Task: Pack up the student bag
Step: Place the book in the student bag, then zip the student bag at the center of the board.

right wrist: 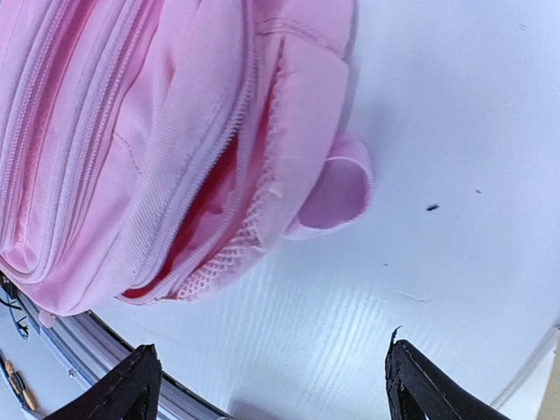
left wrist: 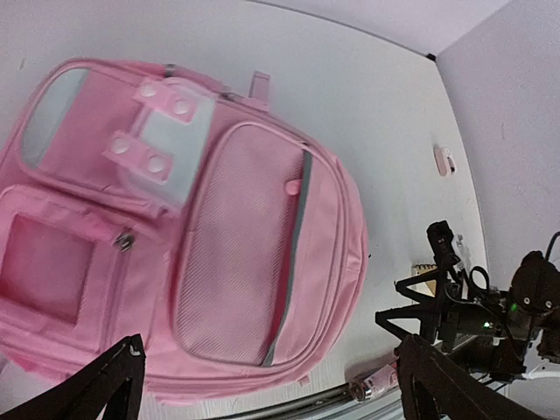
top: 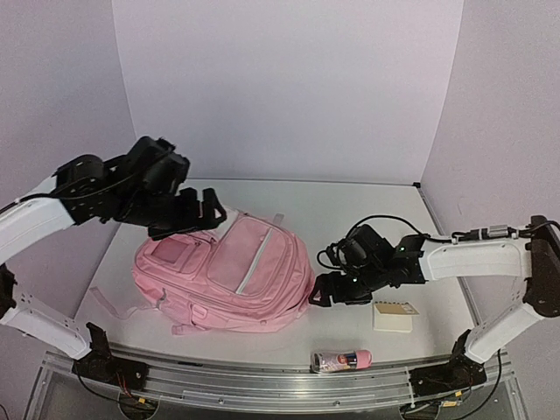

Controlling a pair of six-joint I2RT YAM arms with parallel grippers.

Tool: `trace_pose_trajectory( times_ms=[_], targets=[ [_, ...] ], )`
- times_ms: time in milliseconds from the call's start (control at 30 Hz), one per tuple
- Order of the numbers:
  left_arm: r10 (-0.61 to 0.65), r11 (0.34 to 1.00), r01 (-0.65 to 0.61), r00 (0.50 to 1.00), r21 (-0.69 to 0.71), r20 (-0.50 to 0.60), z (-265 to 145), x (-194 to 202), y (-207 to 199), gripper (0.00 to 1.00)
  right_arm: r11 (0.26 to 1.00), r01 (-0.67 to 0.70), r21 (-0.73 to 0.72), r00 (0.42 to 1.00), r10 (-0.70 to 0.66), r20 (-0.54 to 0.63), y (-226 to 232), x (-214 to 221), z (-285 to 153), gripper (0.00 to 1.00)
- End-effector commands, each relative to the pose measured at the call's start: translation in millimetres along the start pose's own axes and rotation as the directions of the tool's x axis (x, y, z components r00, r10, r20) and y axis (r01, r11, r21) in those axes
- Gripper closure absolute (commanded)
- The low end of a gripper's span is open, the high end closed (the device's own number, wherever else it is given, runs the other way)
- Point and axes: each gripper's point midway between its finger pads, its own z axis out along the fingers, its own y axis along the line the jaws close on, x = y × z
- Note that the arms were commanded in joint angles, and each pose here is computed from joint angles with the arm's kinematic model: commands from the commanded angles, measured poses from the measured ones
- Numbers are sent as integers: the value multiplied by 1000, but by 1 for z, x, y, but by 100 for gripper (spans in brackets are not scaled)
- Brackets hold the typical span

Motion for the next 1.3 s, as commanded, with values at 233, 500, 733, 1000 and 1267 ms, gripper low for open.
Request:
trace_pose_trajectory(
  times_ms=[233,500,733,1000,1267],
  targets=[
    [-387,888,387,921,-249,51,-41,80,143,0,999,-44,-32,998,42,-44,24,-20,59,48],
    [-336,920,329,942,-214,5,-15,89,131,0,983,-152,104,987,146,62,-14,-70,86,95],
    [-187,976,175,979,-131,-86,3,92,104,1,969,-202,145,975,184,129,-52,-125,97,100],
    [58,992,-89,955,-95,-290,33,136,76,5,965,-255,69,961,245,125,-74,-182,102,100],
    [322,843,-444,868,-304,-378,40,165,54,6,976,-218,-3,969,216,123,-67,-213,89,100]
  ],
)
